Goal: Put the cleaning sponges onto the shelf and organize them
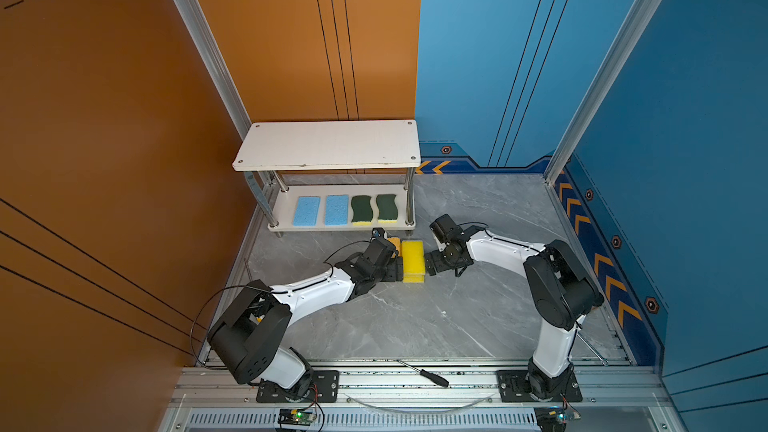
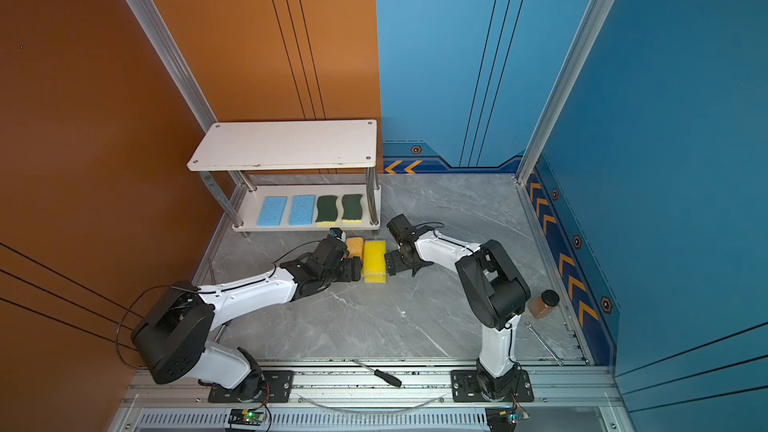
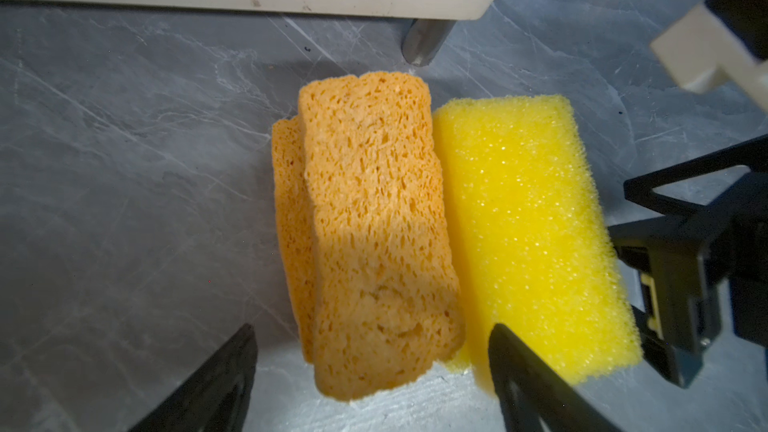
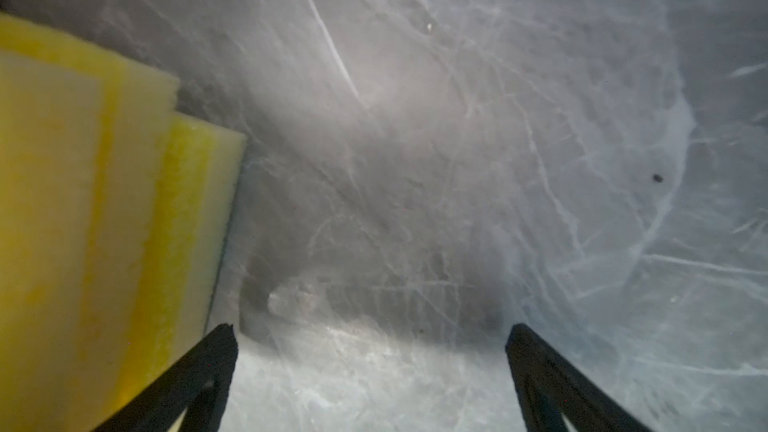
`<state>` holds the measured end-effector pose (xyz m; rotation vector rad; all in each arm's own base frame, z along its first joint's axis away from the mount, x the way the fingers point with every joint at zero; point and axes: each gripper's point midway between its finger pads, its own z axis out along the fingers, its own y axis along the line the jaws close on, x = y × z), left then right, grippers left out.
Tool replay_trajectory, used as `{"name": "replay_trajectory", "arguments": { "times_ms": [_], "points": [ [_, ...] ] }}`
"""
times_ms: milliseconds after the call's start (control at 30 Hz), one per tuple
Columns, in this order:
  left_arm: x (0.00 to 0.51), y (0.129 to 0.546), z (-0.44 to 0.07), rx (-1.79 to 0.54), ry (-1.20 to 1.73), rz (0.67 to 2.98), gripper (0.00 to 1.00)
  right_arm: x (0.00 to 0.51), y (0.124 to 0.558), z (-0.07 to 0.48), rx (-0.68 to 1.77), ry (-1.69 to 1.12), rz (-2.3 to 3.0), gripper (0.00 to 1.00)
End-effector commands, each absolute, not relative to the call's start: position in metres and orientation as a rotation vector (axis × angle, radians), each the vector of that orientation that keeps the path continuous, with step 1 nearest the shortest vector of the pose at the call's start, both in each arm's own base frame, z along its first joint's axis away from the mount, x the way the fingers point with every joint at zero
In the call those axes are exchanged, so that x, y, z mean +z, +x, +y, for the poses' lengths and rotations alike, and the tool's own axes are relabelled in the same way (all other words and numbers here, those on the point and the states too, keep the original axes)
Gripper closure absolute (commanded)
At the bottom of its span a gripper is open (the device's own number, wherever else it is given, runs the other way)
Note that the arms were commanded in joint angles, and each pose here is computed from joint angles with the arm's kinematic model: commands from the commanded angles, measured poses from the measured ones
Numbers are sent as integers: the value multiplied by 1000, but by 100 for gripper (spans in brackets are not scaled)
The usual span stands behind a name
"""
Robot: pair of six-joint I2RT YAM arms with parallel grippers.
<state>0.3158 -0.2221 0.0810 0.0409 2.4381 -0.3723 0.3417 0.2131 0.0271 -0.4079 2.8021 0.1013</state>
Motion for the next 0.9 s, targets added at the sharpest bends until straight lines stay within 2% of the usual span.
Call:
{"name": "replay_trajectory", "arguments": {
  "times_ms": [0,367,867],
  "points": [
    [84,315,-213,-321,51,2438,12,29,341,222,110,-422,2812,0],
    [85,310,-200,-317,22,2432,12,27,332,235,125,-474,2815,0],
    [78,312,-195,-289,-8,2442,12,53,333,208,147,-404,2776,0]
  ]
}}
